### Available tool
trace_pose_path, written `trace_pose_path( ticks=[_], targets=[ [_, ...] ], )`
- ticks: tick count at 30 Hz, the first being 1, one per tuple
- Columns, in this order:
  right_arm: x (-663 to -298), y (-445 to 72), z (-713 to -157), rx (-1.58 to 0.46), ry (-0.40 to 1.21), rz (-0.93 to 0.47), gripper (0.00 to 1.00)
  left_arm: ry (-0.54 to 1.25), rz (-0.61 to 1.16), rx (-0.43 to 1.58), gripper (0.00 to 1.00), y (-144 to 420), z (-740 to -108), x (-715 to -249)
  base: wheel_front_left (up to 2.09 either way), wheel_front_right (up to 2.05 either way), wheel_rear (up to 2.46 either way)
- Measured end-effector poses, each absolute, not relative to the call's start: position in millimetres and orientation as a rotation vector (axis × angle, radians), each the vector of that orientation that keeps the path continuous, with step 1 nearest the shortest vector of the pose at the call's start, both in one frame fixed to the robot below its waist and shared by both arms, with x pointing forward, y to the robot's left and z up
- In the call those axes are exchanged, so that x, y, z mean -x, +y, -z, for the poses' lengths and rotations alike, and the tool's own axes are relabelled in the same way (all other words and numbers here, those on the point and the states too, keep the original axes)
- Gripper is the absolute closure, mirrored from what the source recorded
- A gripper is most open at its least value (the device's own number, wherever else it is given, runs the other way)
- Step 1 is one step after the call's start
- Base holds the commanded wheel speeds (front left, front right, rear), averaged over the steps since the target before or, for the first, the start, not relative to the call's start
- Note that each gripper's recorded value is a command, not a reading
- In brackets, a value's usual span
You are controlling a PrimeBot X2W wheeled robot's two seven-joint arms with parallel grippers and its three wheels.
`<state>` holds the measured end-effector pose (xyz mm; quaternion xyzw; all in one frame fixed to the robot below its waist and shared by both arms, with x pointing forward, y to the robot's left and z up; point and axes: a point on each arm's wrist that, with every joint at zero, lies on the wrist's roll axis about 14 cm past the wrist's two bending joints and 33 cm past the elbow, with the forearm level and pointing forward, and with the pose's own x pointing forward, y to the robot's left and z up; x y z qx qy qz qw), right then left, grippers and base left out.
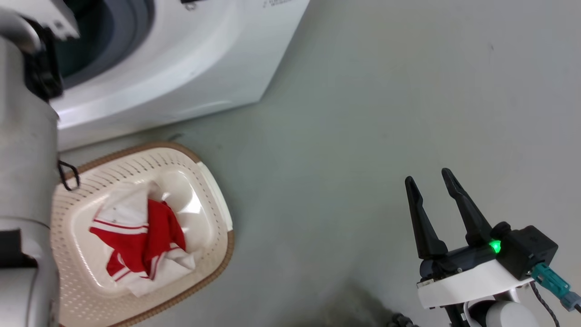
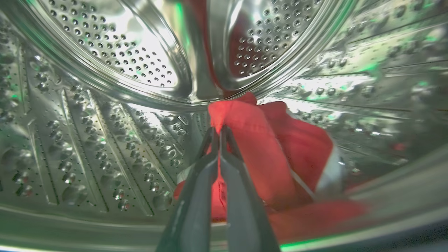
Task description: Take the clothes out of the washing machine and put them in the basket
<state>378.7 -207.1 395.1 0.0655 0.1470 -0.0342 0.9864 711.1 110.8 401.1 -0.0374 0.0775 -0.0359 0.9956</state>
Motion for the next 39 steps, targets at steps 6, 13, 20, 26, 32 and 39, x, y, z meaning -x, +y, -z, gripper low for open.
trace_pose_path(
  ticks=[6,13,20,26,32,39],
  targets=[
    [-375,-205,-419,-0.126,0.241,0.054,0.0,0.115,0.082,0.115,1.0,118,-426,-677,0.0,0.0,0.0],
    [-365,-204,-446,-0.125,0.182,0.047,0.0,-0.004,0.095,0.172,1.0,120,-479,-633,0.0,0.0,0.0],
    [-352,-199,-470,-0.128,0.132,0.029,0.0,-0.1,0.095,0.184,1.0,133,-521,-585,0.0,0.0,0.0],
    [-341,-193,-488,-0.137,0.089,0.008,0.0,-0.196,0.098,0.168,1.0,142,-558,-546,0.0,0.0,0.0],
    [-330,-189,-503,-0.141,0.048,-0.013,0.0,-0.304,0.1,0.167,1.0,146,-595,-504,0.0,0.0,0.0],
    [-326,-178,-514,-0.145,0.019,-0.052,0.0,-0.439,0.108,0.146,1.0,151,-643,-458,0.0,0.0,0.0]
  ],
)
